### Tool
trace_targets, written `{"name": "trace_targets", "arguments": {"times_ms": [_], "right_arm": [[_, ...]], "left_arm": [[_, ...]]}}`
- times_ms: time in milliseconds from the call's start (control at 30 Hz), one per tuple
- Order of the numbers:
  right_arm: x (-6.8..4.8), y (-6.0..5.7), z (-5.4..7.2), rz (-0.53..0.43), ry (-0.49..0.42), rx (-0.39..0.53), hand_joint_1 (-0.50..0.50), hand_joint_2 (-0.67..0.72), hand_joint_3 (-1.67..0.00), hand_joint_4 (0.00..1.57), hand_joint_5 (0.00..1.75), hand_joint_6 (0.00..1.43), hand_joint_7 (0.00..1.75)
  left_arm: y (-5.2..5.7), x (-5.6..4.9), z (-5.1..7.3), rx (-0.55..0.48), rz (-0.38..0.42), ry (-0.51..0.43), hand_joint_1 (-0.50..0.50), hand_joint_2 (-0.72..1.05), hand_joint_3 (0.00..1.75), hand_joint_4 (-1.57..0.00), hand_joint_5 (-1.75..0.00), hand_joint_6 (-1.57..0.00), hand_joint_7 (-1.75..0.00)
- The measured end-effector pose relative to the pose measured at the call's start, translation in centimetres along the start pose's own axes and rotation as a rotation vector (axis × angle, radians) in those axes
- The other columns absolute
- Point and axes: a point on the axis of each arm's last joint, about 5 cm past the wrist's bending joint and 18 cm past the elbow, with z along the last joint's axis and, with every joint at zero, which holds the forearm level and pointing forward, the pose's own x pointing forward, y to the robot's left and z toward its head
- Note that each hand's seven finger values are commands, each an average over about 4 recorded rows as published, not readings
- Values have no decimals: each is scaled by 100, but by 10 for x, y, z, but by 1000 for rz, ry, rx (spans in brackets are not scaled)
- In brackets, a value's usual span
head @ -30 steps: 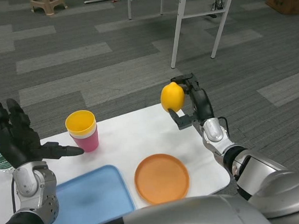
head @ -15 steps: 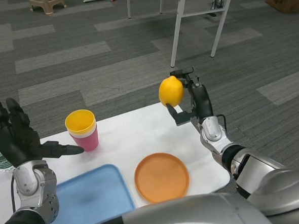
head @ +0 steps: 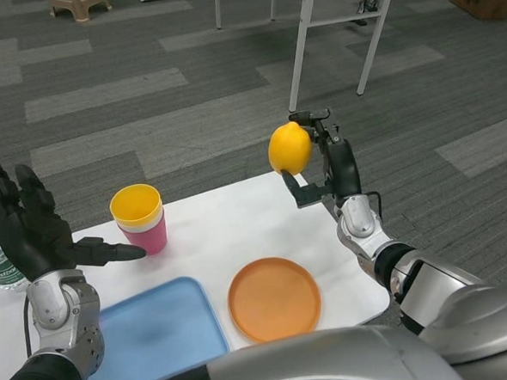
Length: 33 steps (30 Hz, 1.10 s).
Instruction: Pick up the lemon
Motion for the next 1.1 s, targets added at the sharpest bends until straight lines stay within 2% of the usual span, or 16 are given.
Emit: {"name": "trace_targets", "arguments": {"times_ms": [200,333,500,633,833,1100], "right_arm": [[-2,1,0,-2,0,8,-19,-22,-143,31,126,26,119],[-2,2,1,-8,-11,21,-17,-29,-143,31,126,26,119],[-2,4,4,-21,-35,42,-20,-29,-143,32,126,26,119],[-1,5,5,-21,-39,45,-17,-27,-143,34,126,26,119],[-1,5,5,-25,-41,47,-19,-29,-143,34,126,26,119],[-1,5,5,-25,-41,47,-17,-29,-143,34,126,26,119]], "left_arm": [[0,0,0,-1,0,0,-50,-72,9,0,0,0,-7],[-1,0,0,-2,-1,1,-50,-72,9,0,0,0,-7],[-1,-1,0,-2,-5,3,-50,-72,9,0,0,0,-7],[-1,-1,-1,-2,-8,4,-50,-72,9,0,0,0,-7],[-2,-1,-1,-2,-8,4,-50,-72,9,0,0,0,-7],[-2,-1,-1,-2,-10,5,-50,-72,9,0,0,0,-7]]}}
